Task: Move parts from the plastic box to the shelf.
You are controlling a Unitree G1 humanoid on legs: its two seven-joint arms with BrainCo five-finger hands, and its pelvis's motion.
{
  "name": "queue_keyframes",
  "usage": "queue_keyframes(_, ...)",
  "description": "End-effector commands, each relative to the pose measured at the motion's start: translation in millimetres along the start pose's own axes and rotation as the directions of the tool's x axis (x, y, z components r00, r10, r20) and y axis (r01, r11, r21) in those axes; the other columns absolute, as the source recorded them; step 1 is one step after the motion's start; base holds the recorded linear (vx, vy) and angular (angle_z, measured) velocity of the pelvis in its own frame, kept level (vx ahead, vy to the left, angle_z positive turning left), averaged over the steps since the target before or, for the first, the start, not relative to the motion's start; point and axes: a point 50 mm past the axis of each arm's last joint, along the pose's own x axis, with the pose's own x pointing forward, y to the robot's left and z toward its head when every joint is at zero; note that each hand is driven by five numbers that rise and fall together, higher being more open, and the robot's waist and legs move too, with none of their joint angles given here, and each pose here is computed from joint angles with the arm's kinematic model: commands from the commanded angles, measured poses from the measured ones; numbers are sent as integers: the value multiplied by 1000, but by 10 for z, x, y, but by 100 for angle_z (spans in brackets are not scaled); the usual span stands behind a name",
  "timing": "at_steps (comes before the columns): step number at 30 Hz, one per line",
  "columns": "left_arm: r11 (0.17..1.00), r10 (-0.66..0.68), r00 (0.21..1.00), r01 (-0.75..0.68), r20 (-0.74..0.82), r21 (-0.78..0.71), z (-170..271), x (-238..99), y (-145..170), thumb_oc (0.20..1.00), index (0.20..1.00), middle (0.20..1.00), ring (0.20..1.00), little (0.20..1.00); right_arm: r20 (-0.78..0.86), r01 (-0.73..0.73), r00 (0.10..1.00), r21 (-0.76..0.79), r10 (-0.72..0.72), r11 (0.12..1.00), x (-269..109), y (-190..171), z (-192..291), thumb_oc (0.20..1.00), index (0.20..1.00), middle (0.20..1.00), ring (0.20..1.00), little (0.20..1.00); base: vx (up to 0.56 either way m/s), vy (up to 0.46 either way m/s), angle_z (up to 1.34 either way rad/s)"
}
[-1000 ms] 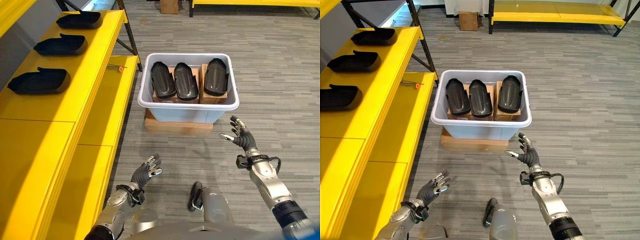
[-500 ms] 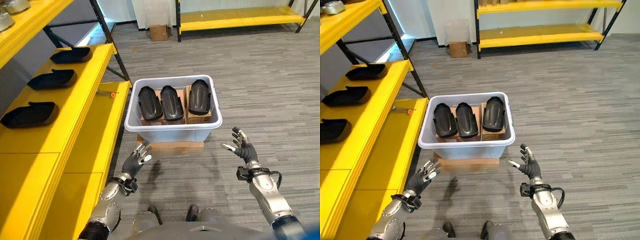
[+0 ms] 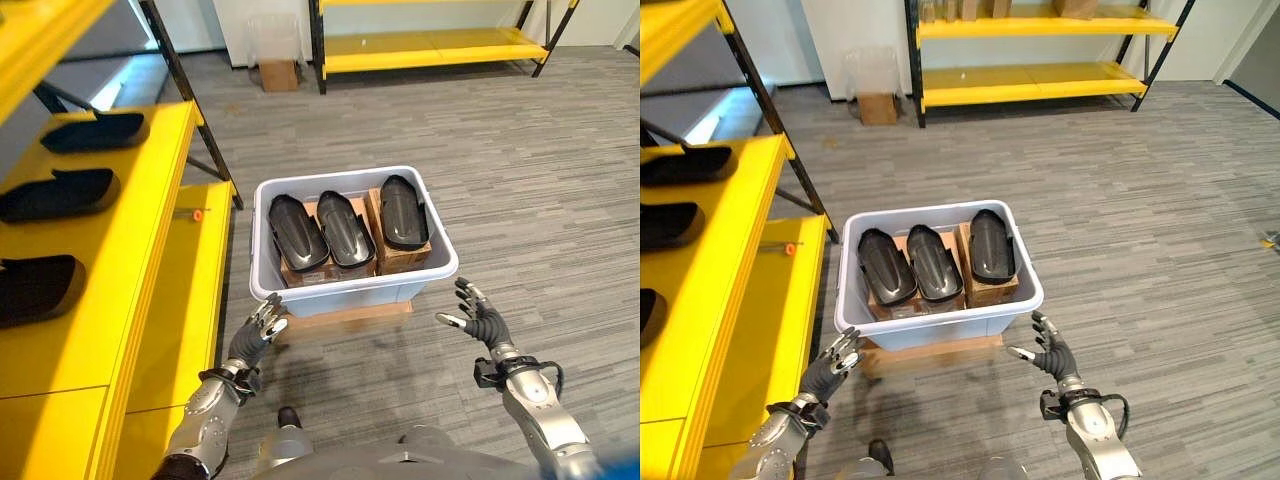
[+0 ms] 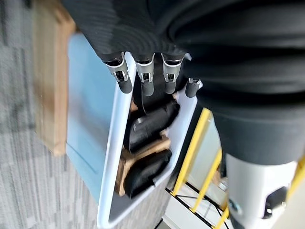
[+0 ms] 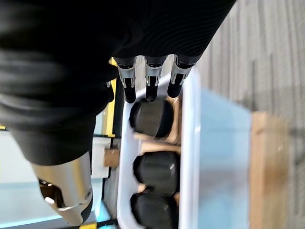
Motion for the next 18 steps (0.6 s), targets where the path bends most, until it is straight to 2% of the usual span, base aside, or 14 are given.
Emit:
queue_keyframes(1, 999, -50, 995, 50, 84, 11, 151, 40, -92, 1000, 1000, 1000, 1000, 1000, 194, -4, 981, -8, 6, 1000, 189, -42, 425, 1000, 1000, 1000, 1000, 1000, 89, 133, 15)
queue_keyframes(11, 994, -105, 991, 102, 79, 45, 161, 100, -208, 1000, 1000, 1000, 1000, 1000, 280, -71, 958, 57, 52, 996, 296, 180, 659, 1000, 1000, 1000, 1000, 1000, 87, 150, 4)
queue_keyframes(18, 981, -182, 983, 182, -9, 72, 4, 138, -357, 1000, 1000, 1000, 1000, 1000, 337, 20, 941, 31, -29, 999, 327, 180, 781, 1000, 1000, 1000, 1000, 1000, 61, 203, 10)
